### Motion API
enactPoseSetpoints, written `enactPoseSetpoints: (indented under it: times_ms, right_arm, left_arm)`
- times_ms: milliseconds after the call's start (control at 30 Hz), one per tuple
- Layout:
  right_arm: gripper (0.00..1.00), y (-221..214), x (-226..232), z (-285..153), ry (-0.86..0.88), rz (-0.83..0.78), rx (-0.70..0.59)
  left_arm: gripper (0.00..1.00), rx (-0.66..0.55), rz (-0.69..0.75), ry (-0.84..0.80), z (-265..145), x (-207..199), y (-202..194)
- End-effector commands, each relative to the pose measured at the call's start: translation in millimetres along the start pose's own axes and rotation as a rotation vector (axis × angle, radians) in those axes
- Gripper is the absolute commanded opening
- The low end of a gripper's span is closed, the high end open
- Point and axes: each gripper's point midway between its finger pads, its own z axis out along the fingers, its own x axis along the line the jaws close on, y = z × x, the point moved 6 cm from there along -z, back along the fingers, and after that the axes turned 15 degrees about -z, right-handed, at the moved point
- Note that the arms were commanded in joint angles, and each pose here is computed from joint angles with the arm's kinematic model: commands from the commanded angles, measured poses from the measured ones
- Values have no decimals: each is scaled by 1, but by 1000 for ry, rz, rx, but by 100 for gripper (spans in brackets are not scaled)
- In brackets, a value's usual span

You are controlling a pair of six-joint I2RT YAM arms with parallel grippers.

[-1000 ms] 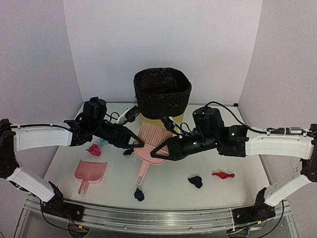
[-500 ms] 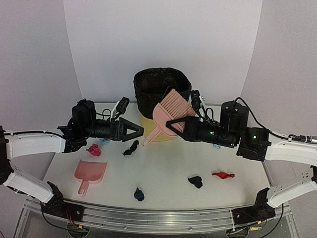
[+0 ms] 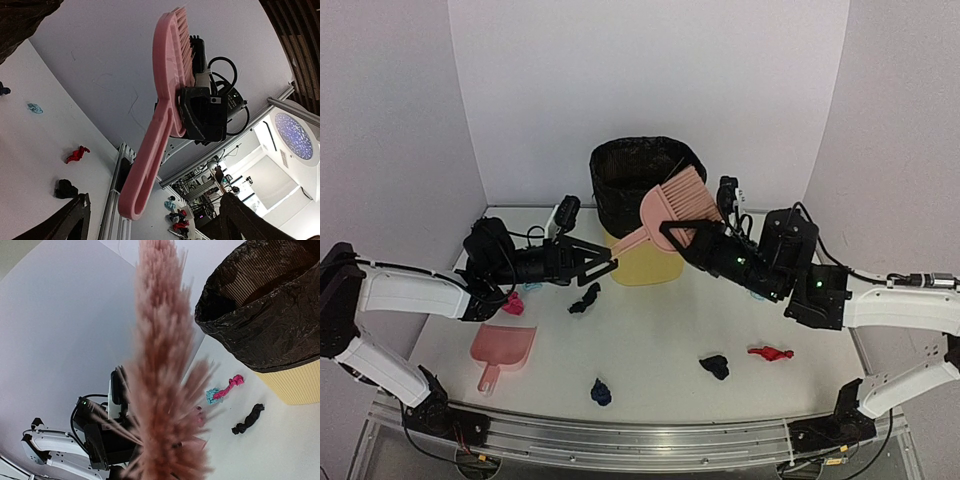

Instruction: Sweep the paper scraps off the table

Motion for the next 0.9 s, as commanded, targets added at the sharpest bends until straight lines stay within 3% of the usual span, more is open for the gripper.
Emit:
enactPoseSetpoints:
  times_ms: [0,333,867]
  right_arm:
    - [0,12,4,7,10,55,-87]
    - [0,0,-2,11,4,86,-68]
    - [0,-17,-9,15,8,81,-25]
  left_arm:
    - [79,-7,36,-86,5,-15,2]
    - [55,-57,7,-127,1,-11,0]
    - [39,-104,-45,-124,3,0,4]
